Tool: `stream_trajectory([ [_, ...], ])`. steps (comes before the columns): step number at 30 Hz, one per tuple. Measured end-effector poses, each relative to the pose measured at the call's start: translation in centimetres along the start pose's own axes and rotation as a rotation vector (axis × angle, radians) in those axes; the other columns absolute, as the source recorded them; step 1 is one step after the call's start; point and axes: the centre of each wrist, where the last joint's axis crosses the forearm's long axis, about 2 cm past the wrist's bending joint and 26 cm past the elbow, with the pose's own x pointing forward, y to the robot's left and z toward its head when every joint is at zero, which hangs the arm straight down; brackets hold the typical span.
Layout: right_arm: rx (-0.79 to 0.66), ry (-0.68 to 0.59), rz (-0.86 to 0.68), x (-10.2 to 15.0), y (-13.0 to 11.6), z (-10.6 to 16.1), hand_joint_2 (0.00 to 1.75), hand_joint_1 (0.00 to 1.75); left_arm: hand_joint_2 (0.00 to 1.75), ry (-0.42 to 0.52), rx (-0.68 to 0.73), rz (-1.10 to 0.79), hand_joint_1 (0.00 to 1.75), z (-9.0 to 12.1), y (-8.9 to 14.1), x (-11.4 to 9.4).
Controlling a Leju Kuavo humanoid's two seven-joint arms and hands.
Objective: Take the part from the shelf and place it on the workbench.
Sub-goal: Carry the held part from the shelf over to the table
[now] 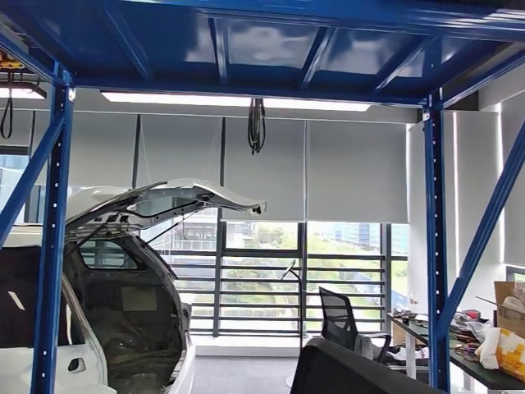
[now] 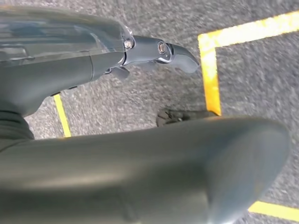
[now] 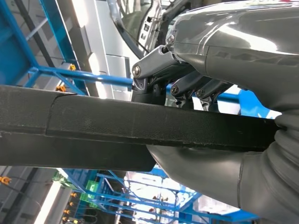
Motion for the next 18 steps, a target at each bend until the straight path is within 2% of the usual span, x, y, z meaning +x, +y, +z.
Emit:
stream_trajectory([
  [18,0.033,-0.022,0.024,0.1,-0.21,0.52,1.75,1.75,1.75,0.004,0.012,0.016,0.0,-0.1,0.46,0.14],
])
